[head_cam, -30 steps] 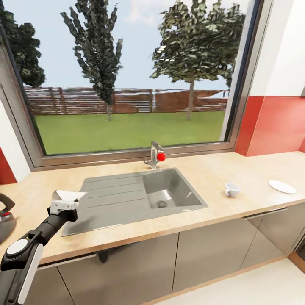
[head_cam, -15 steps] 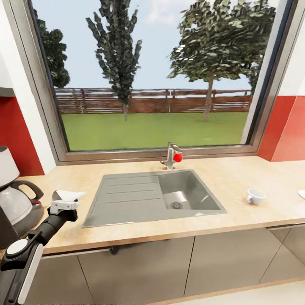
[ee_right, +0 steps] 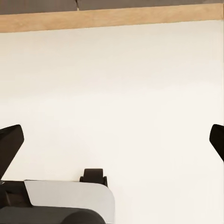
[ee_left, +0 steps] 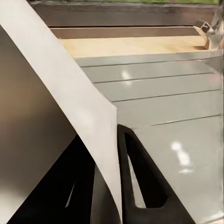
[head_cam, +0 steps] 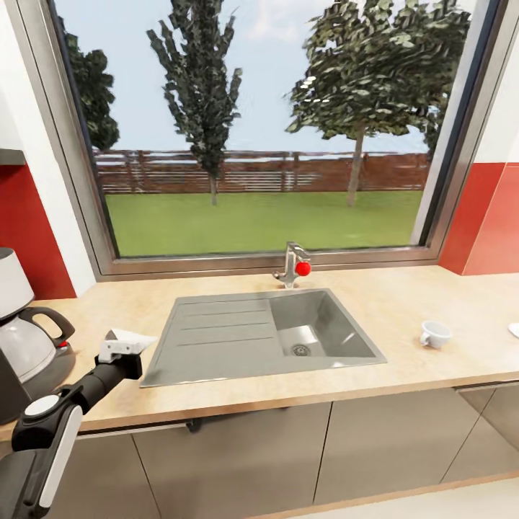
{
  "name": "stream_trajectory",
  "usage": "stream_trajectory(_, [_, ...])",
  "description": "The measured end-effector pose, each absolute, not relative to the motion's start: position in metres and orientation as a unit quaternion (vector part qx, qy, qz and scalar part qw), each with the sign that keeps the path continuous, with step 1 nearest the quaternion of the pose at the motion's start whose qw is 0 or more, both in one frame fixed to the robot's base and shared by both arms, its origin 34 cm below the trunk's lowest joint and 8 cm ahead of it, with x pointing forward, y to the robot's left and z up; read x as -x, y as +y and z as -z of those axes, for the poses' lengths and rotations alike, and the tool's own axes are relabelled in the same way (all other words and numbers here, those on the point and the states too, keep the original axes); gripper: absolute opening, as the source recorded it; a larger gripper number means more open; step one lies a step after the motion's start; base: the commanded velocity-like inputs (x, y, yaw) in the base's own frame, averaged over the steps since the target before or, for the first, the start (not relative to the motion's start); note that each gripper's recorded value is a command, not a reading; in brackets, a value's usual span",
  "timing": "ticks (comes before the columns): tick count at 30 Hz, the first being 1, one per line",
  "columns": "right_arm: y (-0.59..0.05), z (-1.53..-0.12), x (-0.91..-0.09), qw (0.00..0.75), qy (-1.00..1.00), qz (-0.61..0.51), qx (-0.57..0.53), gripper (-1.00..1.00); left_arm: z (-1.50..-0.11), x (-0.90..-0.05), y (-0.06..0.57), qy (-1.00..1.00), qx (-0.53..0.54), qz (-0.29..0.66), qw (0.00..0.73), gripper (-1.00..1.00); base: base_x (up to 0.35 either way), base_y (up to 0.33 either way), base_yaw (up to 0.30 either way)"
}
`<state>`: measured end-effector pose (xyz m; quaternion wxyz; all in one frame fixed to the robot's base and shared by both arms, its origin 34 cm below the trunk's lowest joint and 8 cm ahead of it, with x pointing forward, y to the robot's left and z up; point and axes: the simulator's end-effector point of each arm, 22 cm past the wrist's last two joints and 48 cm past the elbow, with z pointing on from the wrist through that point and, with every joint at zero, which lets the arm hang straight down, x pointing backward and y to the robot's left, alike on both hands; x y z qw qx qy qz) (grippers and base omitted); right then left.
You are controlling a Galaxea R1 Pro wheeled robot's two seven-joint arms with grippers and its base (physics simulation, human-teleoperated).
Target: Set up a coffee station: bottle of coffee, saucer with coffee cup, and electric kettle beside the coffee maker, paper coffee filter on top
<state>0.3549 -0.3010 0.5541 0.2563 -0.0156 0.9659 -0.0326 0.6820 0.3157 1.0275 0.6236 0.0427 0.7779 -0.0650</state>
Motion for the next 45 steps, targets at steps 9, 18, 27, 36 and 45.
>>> stream_trajectory(9, [-0.306,-0.555,-0.355,0.257,0.966,0.036,0.016,1.0,-1.035,-0.686,0.315,0.773,-0.043,0.065,0.63,-1.0,0.0,0.0,0.0])
stream_trajectory(18, [-0.308,-0.554,-0.352,0.254,0.966,0.037,0.017,1.0,-1.034,-0.687,0.311,0.775,-0.042,0.069,0.627,-1.0,0.0,0.0,0.0])
stream_trajectory(27, [-0.312,-0.546,-0.331,0.232,0.972,0.04,0.017,1.0,-1.039,-0.7,0.285,0.779,-0.031,0.101,0.618,-1.0,0.0,0.0,0.0])
stream_trajectory(36, [-0.313,-0.545,-0.33,0.231,0.972,0.041,0.017,1.0,-1.058,-0.717,0.255,0.828,-0.016,0.152,0.539,-1.0,0.0,0.0,0.0])
stream_trajectory(45, [-0.313,-0.545,-0.329,0.23,0.972,0.041,0.017,1.0,-1.068,-0.721,0.251,0.824,-0.021,0.153,0.545,-1.0,0.0,0.0,0.0])
